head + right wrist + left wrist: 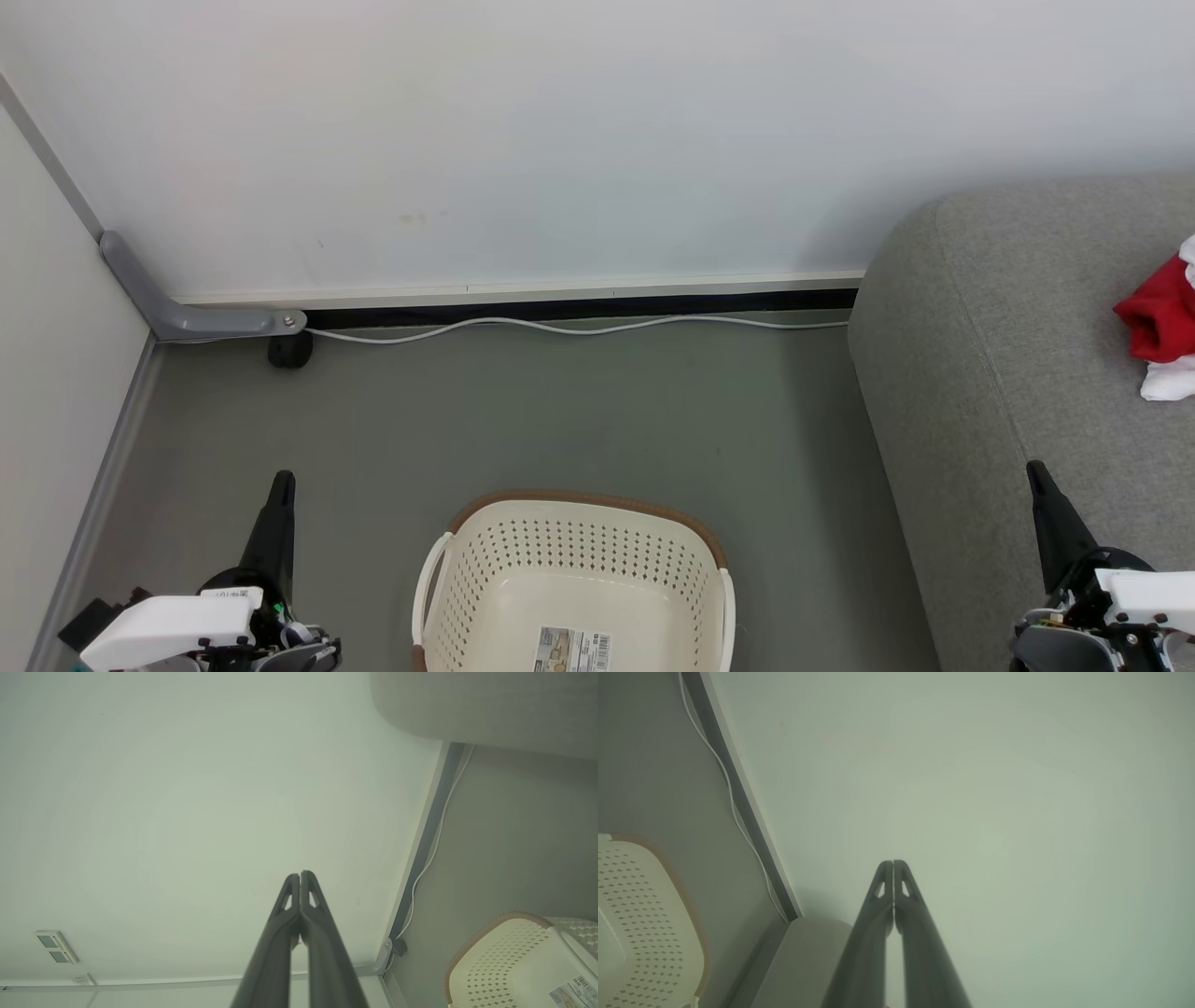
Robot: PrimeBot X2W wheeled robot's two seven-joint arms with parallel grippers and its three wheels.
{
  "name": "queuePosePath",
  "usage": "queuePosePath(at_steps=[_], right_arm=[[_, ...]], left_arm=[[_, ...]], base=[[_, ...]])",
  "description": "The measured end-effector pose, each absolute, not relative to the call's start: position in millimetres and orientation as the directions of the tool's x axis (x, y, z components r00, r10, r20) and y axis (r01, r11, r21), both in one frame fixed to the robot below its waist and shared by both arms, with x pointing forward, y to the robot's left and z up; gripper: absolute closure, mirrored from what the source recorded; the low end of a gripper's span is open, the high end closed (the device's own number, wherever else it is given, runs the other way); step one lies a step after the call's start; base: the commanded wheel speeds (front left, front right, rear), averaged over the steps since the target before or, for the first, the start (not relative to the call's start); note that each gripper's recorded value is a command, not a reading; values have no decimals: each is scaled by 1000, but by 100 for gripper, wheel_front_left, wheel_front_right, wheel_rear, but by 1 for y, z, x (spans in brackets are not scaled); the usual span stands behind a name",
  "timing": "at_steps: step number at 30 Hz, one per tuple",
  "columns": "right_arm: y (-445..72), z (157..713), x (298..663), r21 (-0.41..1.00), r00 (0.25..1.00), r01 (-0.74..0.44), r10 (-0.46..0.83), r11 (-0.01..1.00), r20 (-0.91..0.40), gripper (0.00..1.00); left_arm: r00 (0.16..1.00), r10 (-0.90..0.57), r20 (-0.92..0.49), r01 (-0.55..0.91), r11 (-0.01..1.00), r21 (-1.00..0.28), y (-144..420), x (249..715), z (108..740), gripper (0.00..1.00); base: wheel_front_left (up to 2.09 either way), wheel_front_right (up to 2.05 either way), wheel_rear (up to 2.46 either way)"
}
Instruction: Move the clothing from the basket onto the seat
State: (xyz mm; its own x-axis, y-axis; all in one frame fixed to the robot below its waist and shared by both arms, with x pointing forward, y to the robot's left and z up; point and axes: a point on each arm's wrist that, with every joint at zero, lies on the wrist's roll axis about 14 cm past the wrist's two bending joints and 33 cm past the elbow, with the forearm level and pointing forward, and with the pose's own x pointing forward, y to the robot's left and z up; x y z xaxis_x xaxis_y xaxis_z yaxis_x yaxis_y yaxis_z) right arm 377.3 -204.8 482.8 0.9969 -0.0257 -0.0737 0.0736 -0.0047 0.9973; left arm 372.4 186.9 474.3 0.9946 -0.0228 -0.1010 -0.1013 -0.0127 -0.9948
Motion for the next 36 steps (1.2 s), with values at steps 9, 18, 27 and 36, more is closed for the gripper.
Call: queuePosePath(at_steps=[9,18,27,36], right_arm=[[-205,483,377,997,997,74,-26,-5,-74,100],[-205,483,377,997,997,74,-26,-5,-74,100],[-205,483,377,997,997,74,-26,-5,-74,100],[-205,483,377,997,997,74,-26,-5,-74,100]], left_arm=[[995,-23,-101,-101,-13,-995,187,372,474,100],[995,-23,-101,-101,-13,-995,187,372,474,100],[995,-23,-101,-101,-13,-995,187,372,474,100],[995,-23,-101,-101,-13,-995,187,372,474,100]], base=[[0,0,0],[0,0,0],[0,0,0],[0,0,0]])
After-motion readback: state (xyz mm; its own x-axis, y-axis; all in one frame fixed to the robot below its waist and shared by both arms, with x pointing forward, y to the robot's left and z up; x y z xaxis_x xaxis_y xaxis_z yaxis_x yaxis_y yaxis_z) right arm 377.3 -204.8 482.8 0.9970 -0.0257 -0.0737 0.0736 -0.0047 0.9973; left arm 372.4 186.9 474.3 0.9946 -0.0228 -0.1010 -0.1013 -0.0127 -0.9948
